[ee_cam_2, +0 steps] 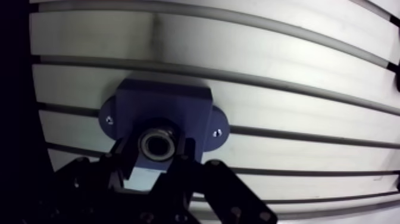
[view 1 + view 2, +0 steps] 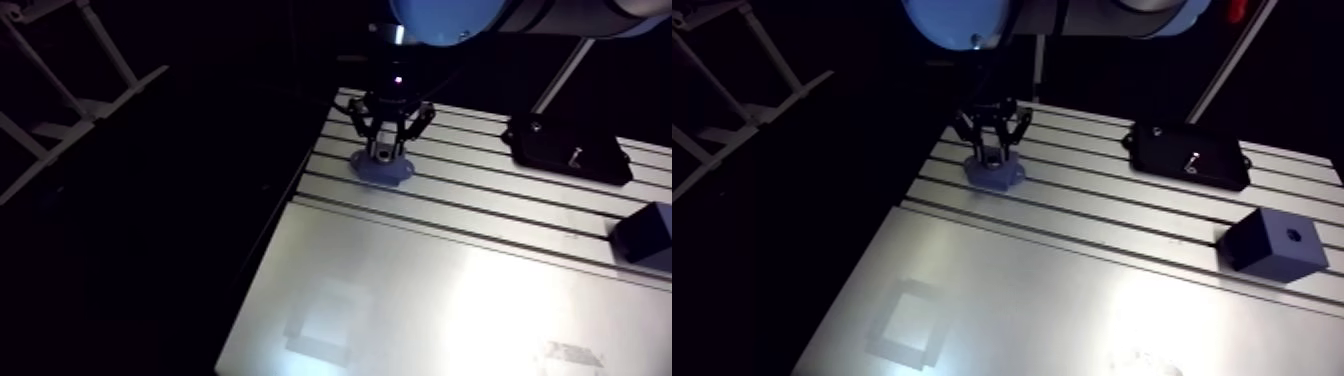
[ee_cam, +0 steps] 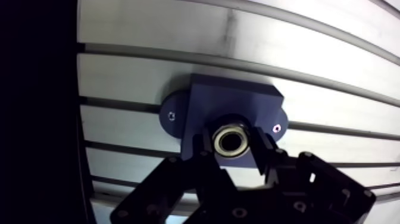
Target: Pick up the bearing and press it into the housing until flush.
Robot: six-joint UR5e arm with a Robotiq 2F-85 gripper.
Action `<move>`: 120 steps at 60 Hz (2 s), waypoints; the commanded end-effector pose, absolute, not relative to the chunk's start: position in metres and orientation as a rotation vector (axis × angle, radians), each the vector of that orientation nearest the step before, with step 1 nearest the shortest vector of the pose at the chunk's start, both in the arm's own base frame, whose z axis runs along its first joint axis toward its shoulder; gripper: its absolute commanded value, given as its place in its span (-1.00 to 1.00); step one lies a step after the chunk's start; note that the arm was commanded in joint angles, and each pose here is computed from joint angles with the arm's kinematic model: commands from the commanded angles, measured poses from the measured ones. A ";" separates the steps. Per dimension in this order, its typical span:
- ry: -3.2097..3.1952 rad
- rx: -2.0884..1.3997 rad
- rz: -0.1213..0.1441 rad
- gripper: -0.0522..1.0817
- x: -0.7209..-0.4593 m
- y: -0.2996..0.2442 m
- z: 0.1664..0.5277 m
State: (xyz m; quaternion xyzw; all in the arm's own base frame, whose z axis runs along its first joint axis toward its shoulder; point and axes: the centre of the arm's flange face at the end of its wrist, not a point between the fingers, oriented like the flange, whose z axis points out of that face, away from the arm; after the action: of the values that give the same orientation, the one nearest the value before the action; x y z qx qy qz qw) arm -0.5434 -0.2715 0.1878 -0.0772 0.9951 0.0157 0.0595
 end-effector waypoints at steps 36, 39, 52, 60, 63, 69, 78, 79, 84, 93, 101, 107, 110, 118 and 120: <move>3.027 -0.255 0.050 0.13 -0.545 -0.271 0.190; 3.035 -0.261 0.046 0.13 -0.546 -0.272 0.190; 3.037 -0.261 0.043 0.13 -0.546 -0.272 0.190; 3.037 -0.261 0.040 0.13 -0.546 -0.272 0.190; 3.037 -0.261 0.040 0.13 -0.546 -0.272 0.190; 3.037 -0.261 0.038 0.13 -0.546 -0.272 0.190; 3.035 -0.263 0.038 0.13 -0.545 -0.272 0.189; 3.035 -0.263 0.038 0.13 -0.545 -0.272 0.190; 3.034 -0.263 0.037 0.13 -0.544 -0.272 0.190; 3.031 -0.263 0.039 0.14 -0.543 -0.272 0.188; 3.030 -0.263 0.039 0.14 -0.543 -0.272 0.188; 3.029 -0.263 0.040 0.14 -0.543 -0.272 0.187; 3.029 -0.263 0.040 0.14 -0.543 -0.272 0.187; 3.029 -0.263 0.040 0.14 -0.543 -0.272 0.187; 3.029 -0.263 0.040 0.14 -0.543 -0.272 0.187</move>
State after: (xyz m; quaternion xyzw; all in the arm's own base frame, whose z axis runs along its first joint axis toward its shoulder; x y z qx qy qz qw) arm -0.5436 -0.2717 0.1879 -0.0864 0.9949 0.0129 0.0499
